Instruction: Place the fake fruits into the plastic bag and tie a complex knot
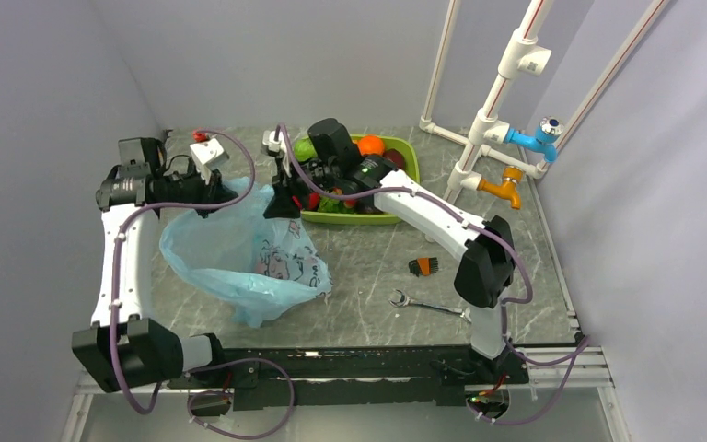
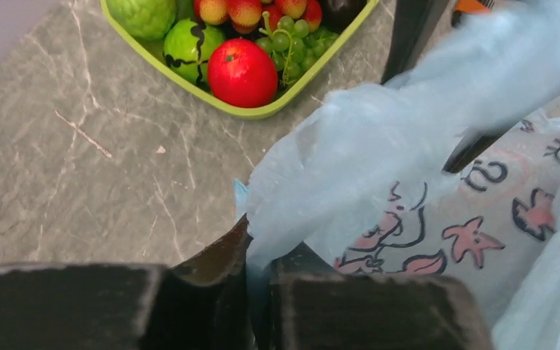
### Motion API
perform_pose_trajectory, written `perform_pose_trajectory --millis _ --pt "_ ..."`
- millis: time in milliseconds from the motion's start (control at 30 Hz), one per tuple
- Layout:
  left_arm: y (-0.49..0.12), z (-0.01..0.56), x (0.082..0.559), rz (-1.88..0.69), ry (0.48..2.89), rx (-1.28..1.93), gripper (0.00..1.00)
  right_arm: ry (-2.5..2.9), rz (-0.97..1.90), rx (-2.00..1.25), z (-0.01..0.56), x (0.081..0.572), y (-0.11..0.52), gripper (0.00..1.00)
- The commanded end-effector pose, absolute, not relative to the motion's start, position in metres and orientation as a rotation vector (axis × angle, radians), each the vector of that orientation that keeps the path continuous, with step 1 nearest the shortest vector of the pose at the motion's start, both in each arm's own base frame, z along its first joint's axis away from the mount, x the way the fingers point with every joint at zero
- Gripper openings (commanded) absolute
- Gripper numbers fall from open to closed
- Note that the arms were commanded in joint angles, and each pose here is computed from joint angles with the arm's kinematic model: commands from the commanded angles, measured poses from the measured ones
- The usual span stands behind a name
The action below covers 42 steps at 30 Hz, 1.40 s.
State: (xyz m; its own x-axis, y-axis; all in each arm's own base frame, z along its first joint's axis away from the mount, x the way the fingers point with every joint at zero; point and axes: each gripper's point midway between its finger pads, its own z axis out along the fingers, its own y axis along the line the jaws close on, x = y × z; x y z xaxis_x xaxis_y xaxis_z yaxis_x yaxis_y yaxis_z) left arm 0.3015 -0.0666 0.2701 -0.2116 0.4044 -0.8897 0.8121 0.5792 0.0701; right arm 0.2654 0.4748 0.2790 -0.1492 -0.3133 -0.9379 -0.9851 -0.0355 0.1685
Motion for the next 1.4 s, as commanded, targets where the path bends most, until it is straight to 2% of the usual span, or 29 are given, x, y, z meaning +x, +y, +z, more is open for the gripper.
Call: perform_pose_trajectory --millis 0,133,200,433,600,800,1033,1167,1367 --pt "-0.061 0.275 0.297 -0.738 1.920 0.790 0.02 1.527 1.115 -1.318 0.313 0.289 0.449 0.60" --pt "-0.046 0.268 0.306 -0.774 1.938 0.662 0.00 1.629 0.926 -1.176 0.316 0.321 0.411 0.84" --pt "-0.042 0.263 0.311 -0.755 1.941 0.654 0.00 1.667 0.789 -1.139 0.312 0.333 0.390 0.92" --pt "-0.035 0.247 0.319 -0.755 1.971 0.655 0.00 1.918 0.323 -1.176 0.244 0.369 0.301 0.93" --pt "-0.036 0.249 0.321 -0.759 1.962 0.656 0.00 2.039 0.116 -1.212 0.203 0.396 0.254 0.93" --pt "-0.033 0.248 0.323 -0.735 1.962 0.658 0.00 2.073 0.013 -1.281 0.172 0.422 0.230 0.94" --pt "-0.031 0.246 0.323 -0.718 1.974 0.671 0.00 2.067 0.034 -1.384 0.130 0.432 0.239 0.94" --pt "-0.030 0.245 0.321 -0.706 1.983 0.677 0.00 2.075 0.051 -1.424 0.112 0.433 0.242 0.89" --pt "-0.029 0.243 0.322 -0.702 1.982 0.673 0.00 2.069 0.042 -1.438 0.120 0.427 0.237 0.57"
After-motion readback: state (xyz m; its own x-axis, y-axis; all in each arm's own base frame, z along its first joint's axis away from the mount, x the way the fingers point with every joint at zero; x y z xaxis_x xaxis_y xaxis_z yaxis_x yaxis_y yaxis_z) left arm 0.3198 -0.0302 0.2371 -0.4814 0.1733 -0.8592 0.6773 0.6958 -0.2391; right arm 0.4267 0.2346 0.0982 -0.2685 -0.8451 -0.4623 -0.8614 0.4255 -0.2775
